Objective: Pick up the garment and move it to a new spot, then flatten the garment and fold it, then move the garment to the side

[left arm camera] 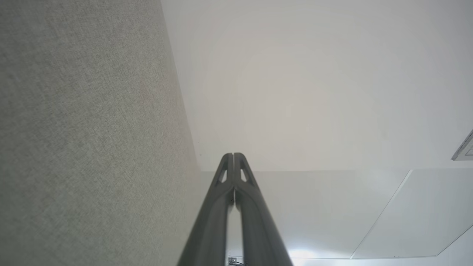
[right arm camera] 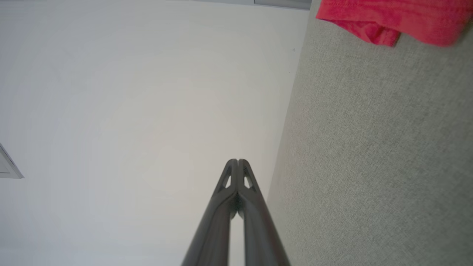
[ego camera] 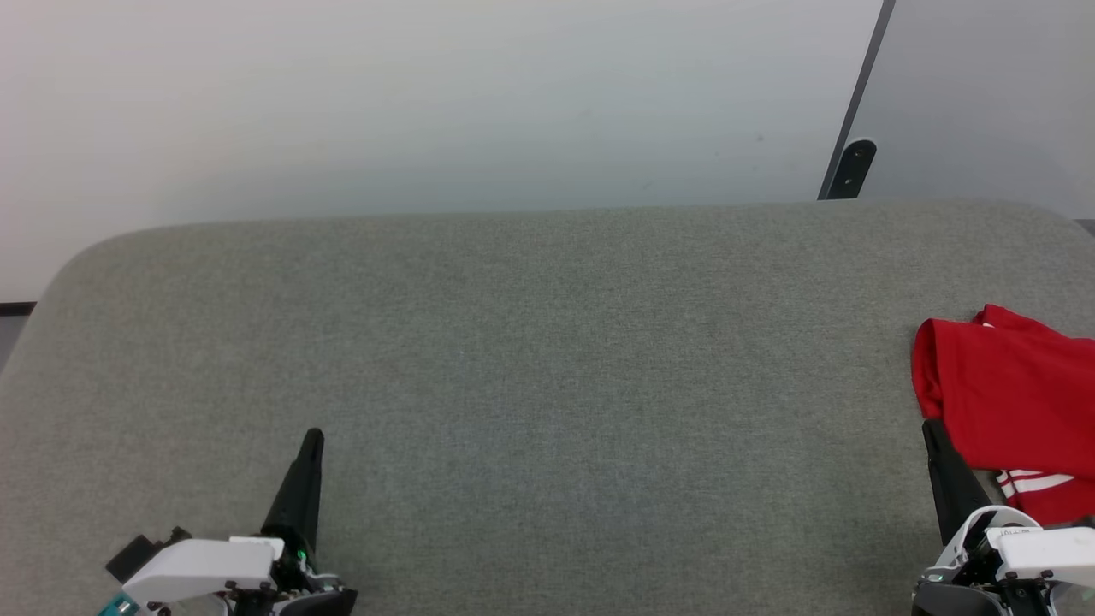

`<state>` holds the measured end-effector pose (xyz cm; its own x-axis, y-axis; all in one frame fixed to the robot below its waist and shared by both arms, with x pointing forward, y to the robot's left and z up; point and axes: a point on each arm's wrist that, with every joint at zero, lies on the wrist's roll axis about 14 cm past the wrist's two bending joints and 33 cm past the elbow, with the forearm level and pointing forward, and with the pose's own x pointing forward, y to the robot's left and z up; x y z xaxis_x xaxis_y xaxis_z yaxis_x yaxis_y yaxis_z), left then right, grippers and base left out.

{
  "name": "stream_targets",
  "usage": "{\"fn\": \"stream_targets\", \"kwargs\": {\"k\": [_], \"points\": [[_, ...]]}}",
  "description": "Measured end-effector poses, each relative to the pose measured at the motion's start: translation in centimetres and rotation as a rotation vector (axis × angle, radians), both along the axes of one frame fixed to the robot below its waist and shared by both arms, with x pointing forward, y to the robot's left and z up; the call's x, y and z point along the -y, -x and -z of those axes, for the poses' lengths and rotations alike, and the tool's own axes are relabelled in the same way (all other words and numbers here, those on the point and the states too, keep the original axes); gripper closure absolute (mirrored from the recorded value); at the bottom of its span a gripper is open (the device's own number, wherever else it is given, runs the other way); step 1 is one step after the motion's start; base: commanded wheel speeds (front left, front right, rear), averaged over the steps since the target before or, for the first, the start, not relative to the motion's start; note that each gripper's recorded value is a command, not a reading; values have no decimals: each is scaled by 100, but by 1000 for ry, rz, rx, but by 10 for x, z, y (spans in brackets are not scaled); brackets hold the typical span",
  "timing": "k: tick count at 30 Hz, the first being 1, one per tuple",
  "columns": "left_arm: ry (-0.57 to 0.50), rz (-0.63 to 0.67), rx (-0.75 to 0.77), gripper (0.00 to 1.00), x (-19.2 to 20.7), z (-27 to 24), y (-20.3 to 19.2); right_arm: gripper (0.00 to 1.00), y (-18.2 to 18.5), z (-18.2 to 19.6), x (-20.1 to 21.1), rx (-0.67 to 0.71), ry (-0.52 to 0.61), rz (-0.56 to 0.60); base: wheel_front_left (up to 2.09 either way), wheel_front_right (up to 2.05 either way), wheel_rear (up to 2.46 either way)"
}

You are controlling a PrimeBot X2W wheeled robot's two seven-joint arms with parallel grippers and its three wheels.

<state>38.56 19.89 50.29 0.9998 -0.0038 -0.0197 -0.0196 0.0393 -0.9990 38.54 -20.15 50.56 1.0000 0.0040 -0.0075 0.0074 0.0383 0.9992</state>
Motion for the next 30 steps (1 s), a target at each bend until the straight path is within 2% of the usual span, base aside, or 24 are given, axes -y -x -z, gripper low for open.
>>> {"fn": "stream_targets", "kwargs": {"k": [7, 30], "points": [[42, -5, 9, 100, -1, -1, -2, 100, -3, 1, -1, -2, -39, 6, 0, 0, 0], [45, -6, 9, 100, -1, -1, -2, 100, -3, 0, -1, 1, -40, 6, 0, 0, 0]]}}
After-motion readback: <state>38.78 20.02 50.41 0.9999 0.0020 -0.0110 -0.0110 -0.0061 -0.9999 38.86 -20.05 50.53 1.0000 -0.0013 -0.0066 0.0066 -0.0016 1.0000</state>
